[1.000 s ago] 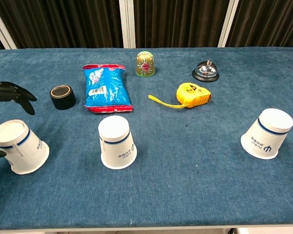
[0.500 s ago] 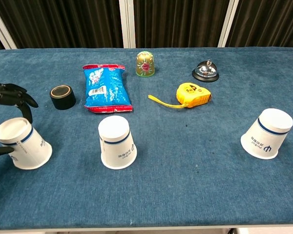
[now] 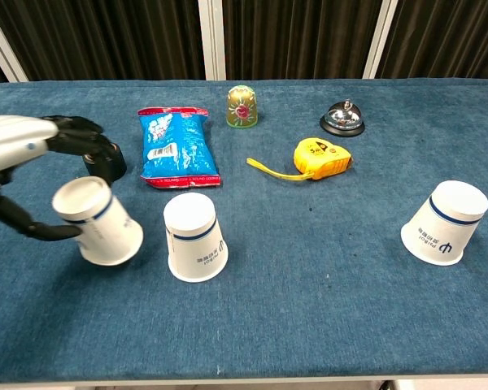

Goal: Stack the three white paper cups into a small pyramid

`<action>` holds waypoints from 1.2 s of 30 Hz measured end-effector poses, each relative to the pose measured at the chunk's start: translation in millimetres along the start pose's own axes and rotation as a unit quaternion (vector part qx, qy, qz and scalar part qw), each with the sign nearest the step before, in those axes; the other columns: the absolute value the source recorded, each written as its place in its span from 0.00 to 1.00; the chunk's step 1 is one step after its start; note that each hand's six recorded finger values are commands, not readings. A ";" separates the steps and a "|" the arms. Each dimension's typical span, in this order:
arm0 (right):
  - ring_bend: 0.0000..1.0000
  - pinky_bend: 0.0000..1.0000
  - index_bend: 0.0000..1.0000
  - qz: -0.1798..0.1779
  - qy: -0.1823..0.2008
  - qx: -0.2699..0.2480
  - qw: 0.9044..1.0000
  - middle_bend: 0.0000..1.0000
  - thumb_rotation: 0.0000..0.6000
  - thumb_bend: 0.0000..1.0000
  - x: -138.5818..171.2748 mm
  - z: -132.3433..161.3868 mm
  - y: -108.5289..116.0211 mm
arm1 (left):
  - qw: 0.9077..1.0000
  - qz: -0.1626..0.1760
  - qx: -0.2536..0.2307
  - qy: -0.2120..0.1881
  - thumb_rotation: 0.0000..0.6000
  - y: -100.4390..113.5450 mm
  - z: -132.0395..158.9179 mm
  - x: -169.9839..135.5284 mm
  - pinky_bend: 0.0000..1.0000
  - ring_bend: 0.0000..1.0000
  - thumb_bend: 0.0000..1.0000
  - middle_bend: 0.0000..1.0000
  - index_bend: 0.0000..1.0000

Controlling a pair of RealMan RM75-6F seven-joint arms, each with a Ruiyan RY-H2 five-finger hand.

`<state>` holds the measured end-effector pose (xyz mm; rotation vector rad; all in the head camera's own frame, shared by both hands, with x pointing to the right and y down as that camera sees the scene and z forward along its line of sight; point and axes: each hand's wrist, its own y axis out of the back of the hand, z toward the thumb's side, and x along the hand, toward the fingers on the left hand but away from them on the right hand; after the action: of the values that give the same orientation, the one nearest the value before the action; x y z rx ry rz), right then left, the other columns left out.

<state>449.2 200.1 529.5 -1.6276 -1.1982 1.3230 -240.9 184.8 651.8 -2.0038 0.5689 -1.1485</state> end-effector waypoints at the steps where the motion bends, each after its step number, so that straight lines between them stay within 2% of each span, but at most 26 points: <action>1: 0.00 0.00 0.00 0.000 0.000 0.000 1.000 0.02 1.00 0.38 0.2 -0.5 0.1 | 1.000 -0.001 0.004 -0.003 1.00 -0.1 3.1 2.5 0.00 0.06 0.28 0.19 0.49; 8: 0.00 0.00 0.00 0.002 -0.004 -0.002 1.000 0.02 1.00 0.38 0.8 -3.9 -1.2 | 0.999 -0.017 0.027 -0.020 1.00 -4.5 25.6 19.7 0.00 0.06 0.28 0.19 0.49; 16: 0.00 0.00 0.00 0.002 -0.008 -0.004 1.000 0.02 1.00 0.38 1.7 -7.6 -2.1 | 0.999 -0.027 0.025 -0.017 1.00 -8.6 33.9 24.9 0.00 0.06 0.26 0.19 0.47; 23: 0.00 0.00 0.00 0.010 -0.009 -0.001 1.000 0.02 1.00 0.38 1.6 -7.6 -4.5 | 0.999 -0.032 0.026 -0.010 1.00 -11.7 32.4 25.2 0.00 0.06 0.15 0.19 0.38; 29: 0.00 0.00 0.00 0.038 0.005 0.009 0.999 0.02 1.00 0.38 -2.8 2.1 -13.7 | 0.999 -0.021 0.026 -0.001 1.00 -9.4 29.2 21.8 0.00 0.06 0.08 0.19 0.33; 32: 0.00 0.00 0.00 0.063 0.014 0.017 0.998 0.02 1.00 0.38 -7.4 11.6 -20.1 | 1.000 -0.012 0.028 0.005 1.00 -5.8 25.2 18.3 0.00 0.06 0.06 0.19 0.31; 36: 0.00 0.01 0.00 0.106 0.047 0.037 0.993 0.02 1.00 0.38 -17.5 34.8 -34.6 | 0.999 0.010 0.025 0.021 1.00 3.5 14.6 10.0 0.00 0.06 0.06 0.19 0.31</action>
<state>406.8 193.6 559.2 -1.7808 -0.9307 1.3864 -223.3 181.4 649.7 -1.9309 0.5742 -1.1834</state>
